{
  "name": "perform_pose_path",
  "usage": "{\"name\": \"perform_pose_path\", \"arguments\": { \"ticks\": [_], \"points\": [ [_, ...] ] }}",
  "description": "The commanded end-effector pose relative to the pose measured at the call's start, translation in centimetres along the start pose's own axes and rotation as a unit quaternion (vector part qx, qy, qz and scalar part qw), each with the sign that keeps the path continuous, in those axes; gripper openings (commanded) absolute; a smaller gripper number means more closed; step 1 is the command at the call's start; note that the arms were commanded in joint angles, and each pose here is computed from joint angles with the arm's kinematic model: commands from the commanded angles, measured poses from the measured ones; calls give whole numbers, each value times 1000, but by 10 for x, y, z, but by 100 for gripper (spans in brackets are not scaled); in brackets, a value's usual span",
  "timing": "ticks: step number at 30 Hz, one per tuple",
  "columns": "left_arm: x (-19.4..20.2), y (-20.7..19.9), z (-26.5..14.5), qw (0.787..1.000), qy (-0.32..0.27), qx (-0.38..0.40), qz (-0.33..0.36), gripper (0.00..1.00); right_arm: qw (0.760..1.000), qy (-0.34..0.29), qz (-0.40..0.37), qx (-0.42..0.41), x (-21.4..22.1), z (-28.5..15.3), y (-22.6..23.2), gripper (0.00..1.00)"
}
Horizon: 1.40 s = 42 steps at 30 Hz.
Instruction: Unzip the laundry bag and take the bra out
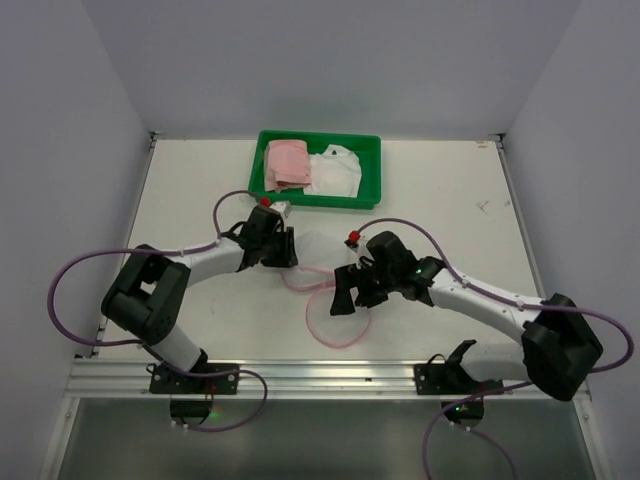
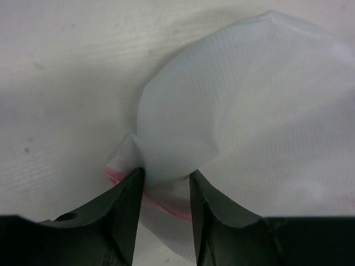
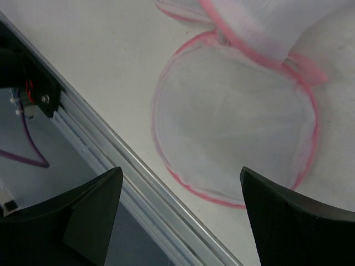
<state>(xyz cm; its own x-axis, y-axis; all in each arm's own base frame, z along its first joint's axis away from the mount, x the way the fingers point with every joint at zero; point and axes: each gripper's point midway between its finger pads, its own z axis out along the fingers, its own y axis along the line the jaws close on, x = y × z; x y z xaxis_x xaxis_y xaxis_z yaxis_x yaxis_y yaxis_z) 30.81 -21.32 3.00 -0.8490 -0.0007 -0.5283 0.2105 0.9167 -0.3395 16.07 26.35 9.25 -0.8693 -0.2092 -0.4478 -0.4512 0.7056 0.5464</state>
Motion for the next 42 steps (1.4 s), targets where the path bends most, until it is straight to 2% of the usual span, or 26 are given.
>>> {"name": "perform_pose_path", "arguments": {
  "ticks": [1, 4, 7, 11, 15, 17, 20, 22, 24, 25, 26, 27, 28, 29, 33, 37, 42],
  "points": [
    [22, 14, -9, 999, -5, -25, -42, 41, 993, 94, 17, -74, 28, 13, 18, 88],
    [39, 17, -16, 998, 2, -22, -65, 39, 986, 135, 35, -93, 37, 30, 17, 87],
    [51, 20, -26, 996, 6, -24, -83, 38, 986, 134, 71, -68, 27, 43, -3, 86],
    [68, 24, -40, 993, -1, -22, -115, 39, 988, 68, 133, -28, -11, 47, -50, 86],
    [82, 7, -52, 989, 2, 30, -146, 41, 995, 8, 94, 38, -70, 42, -69, 86],
    [84, -7, -58, 988, 1, 60, -143, 43, 996, -10, 74, 43, -91, 41, -68, 87],
    [78, -28, -68, 984, -12, 98, -150, 52, 996, -45, 43, 69, -132, 34, -67, 87],
    [69, -37, -77, 978, -31, 121, -168, 63, 992, -75, 33, 101, -145, 23, -72, 87],
    [52, -44, -87, 975, -58, 132, -171, 70, 987, -99, 31, 119, -148, 8, -73, 87],
    [45, -42, -92, 976, -75, 122, -165, 78, 983, -100, 43, 147, -136, 5, -85, 87],
    [35, -42, -97, 975, -88, 118, -166, 82, 980, -116, 39, 154, -142, -3, -84, 87],
    [29, -40, -100, 979, -97, 107, -147, 86, 978, -108, 55, 171, -124, -3, -94, 87],
    [14, -35, -106, 981, -110, 76, -138, 90, 972, -125, 58, 190, -122, -14, -98, 87],
    [6, -33, -108, 983, -116, 64, -128, 91, 969, -113, 70, 207, -101, -14, -109, 87],
    [-18, -34, -104, 990, -113, 49, -63, 85, 954, -102, 133, 250, -59, -24, -129, 85],
    [-22, -38, -76, 997, -49, 54, -17, 80, 934, -109, 188, 282, -32, -30, -146, 78],
    [-30, -57, -47, 995, -9, 95, 26, 74, 913, -113, 239, 311, -11, -37, -162, 74]
  ]
}}
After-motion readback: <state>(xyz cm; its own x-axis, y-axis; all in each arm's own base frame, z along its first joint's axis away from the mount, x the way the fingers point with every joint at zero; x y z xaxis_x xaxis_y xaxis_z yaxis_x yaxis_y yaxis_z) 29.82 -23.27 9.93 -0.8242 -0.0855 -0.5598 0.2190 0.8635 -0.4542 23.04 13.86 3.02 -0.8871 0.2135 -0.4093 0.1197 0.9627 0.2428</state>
